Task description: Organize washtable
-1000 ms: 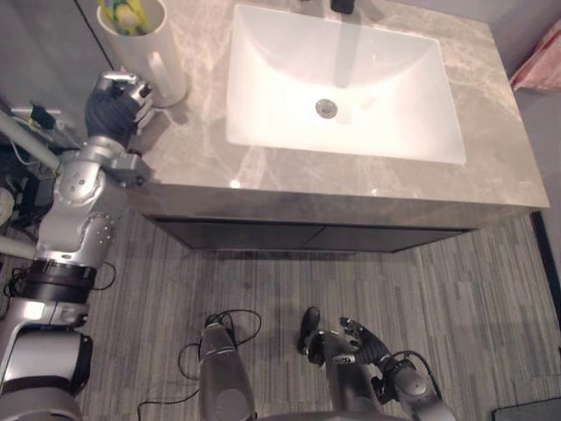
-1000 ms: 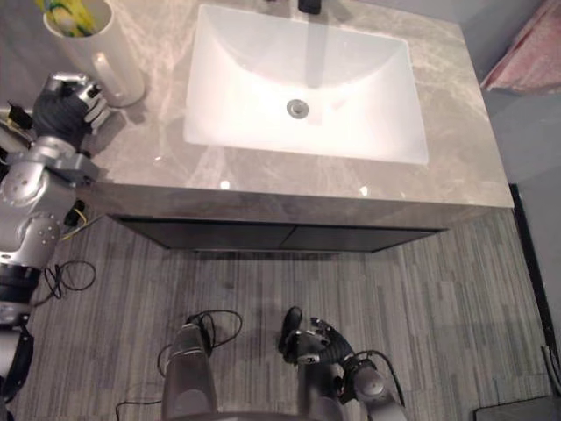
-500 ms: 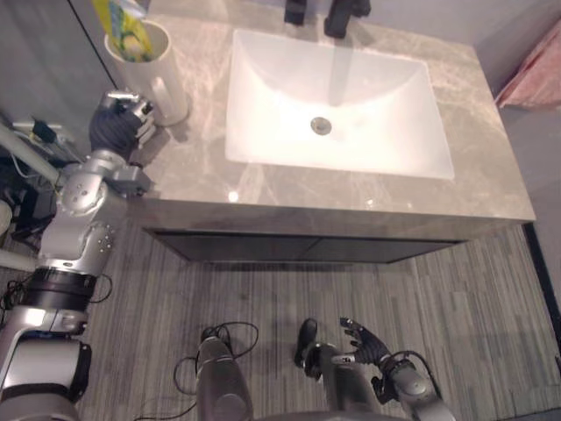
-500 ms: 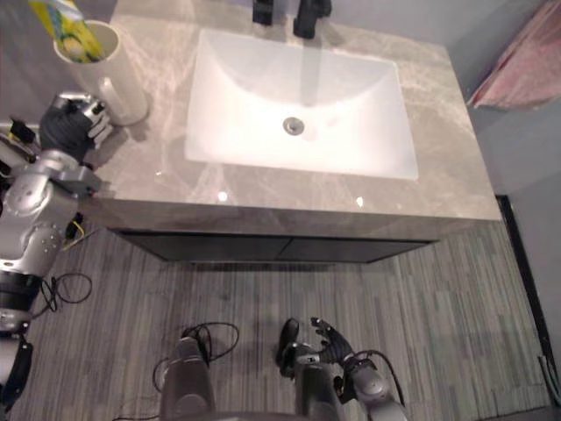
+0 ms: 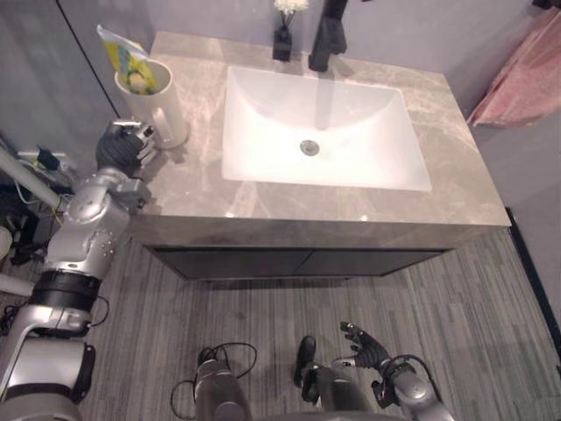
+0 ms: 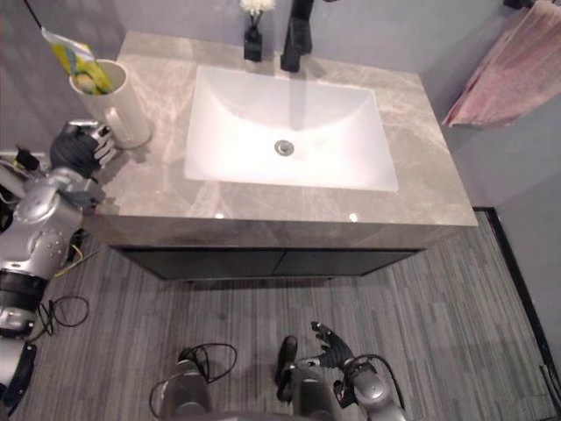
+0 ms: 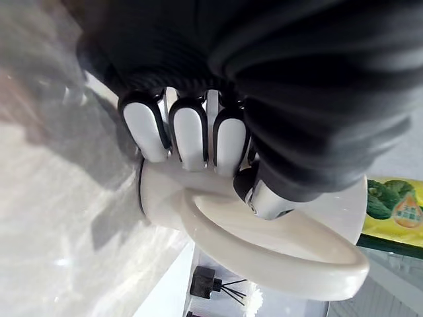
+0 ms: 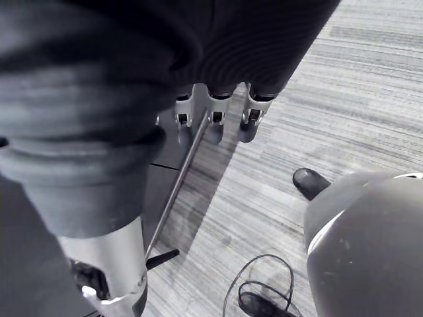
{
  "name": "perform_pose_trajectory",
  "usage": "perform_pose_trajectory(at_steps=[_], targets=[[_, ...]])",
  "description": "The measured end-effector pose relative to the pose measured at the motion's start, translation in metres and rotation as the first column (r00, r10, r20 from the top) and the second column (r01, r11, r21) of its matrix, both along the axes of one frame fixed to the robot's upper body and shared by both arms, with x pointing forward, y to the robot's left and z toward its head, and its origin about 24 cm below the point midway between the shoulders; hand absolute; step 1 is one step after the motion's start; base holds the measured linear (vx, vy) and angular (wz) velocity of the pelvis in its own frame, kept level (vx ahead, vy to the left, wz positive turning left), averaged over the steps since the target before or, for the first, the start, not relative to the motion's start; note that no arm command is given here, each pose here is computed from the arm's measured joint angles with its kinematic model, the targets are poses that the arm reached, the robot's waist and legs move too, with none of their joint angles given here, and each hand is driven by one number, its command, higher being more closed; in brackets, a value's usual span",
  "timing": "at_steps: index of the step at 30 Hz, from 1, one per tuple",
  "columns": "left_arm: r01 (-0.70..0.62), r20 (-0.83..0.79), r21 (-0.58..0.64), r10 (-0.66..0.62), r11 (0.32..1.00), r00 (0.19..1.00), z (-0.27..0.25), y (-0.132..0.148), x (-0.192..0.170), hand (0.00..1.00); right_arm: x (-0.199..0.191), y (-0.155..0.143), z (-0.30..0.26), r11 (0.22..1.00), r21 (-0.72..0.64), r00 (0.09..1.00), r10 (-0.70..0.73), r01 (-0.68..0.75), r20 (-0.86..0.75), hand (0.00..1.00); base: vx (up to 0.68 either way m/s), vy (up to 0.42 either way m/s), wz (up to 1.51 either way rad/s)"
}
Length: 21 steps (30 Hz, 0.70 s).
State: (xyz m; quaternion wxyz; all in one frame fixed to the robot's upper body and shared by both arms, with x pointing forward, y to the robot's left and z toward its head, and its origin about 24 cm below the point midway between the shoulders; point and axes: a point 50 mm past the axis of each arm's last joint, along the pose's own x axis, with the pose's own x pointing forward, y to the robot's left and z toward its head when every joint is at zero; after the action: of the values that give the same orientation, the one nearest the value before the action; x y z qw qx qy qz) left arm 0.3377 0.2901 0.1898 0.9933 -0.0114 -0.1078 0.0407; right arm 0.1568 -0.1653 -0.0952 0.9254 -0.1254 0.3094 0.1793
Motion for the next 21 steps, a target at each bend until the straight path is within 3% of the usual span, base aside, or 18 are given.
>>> perform_pose_trajectory(at_steps=[21], targets=[[-0.043, 0.01, -0.014, 0.043, 0.999, 0.999, 0.018, 0.01, 0.015, 1.0, -0.005, -0.012, 0.0, 0.999, 0.002, 0.999, -0.05, 0.05, -0.008, 0.0, -0.01, 0.053, -0.03]])
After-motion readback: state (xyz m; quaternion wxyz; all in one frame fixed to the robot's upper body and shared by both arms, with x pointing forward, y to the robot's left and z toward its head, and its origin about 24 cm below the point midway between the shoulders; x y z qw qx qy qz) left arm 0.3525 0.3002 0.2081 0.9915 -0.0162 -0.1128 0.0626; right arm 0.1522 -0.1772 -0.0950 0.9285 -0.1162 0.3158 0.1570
